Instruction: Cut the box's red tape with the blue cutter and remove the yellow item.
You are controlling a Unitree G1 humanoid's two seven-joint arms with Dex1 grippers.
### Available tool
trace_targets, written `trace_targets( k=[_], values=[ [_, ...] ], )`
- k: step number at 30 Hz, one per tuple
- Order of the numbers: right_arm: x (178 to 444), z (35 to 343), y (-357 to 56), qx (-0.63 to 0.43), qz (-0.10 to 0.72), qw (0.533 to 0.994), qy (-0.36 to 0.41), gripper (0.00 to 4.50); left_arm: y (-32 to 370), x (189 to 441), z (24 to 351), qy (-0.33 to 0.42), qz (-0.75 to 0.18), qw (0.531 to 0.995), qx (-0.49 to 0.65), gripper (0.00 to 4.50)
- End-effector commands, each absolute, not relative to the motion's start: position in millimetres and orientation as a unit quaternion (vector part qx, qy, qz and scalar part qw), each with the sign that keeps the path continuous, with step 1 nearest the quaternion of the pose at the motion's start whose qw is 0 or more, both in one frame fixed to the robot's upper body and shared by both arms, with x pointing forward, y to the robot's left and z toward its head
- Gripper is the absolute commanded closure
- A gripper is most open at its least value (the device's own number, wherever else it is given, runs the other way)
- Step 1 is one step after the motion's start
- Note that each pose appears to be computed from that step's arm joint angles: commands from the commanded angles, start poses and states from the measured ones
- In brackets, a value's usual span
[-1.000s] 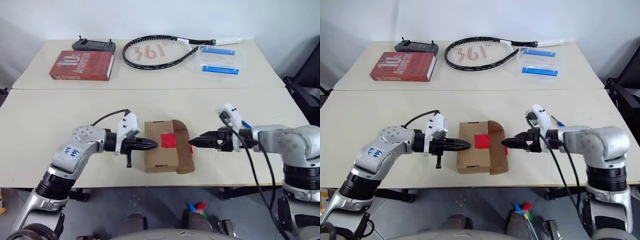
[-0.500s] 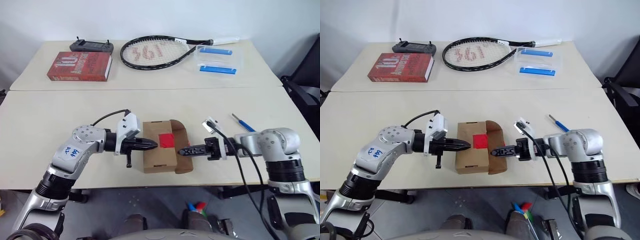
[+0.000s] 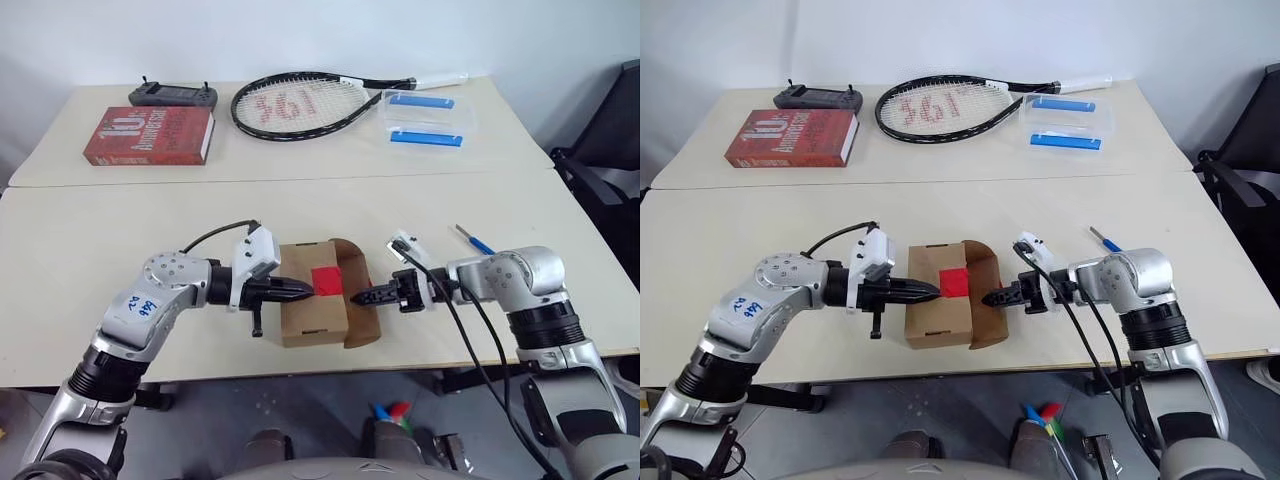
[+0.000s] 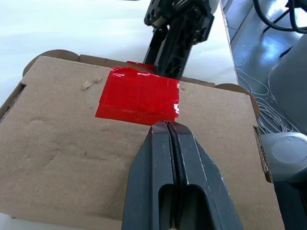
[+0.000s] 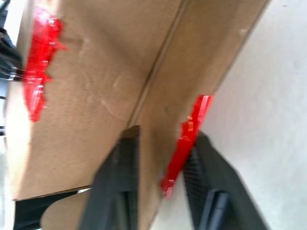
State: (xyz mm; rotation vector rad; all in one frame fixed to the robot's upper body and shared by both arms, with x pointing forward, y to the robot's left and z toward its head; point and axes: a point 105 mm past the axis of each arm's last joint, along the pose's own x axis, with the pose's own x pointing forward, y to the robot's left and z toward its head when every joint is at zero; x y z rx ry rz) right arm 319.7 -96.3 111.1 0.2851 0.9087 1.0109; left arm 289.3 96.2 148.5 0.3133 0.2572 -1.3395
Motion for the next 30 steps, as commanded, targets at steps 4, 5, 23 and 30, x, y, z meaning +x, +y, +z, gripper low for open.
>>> trace_targets(
  k=[4,5,23,30],
  values=[
    [315,91,-86,0.115,0.461,0.753,0.454,3.41,97,284,127,0.163,-0.616,0.758,0.139,4.5],
    [314,90,-85,0.117,0.461,0.752,0.456,3.41,97,284,127,0.163,-0.616,0.758,0.139,4.5],
    [313,93,-93,0.1,0.442,0.759,0.468,4.46,87,288,132,0.128,-0.627,0.757,0.131,4.5],
    [320,122,-130,0.08,0.39,0.778,0.487,4.46,58,294,141,0.044,-0.637,0.763,0.096,4.5]
  ],
)
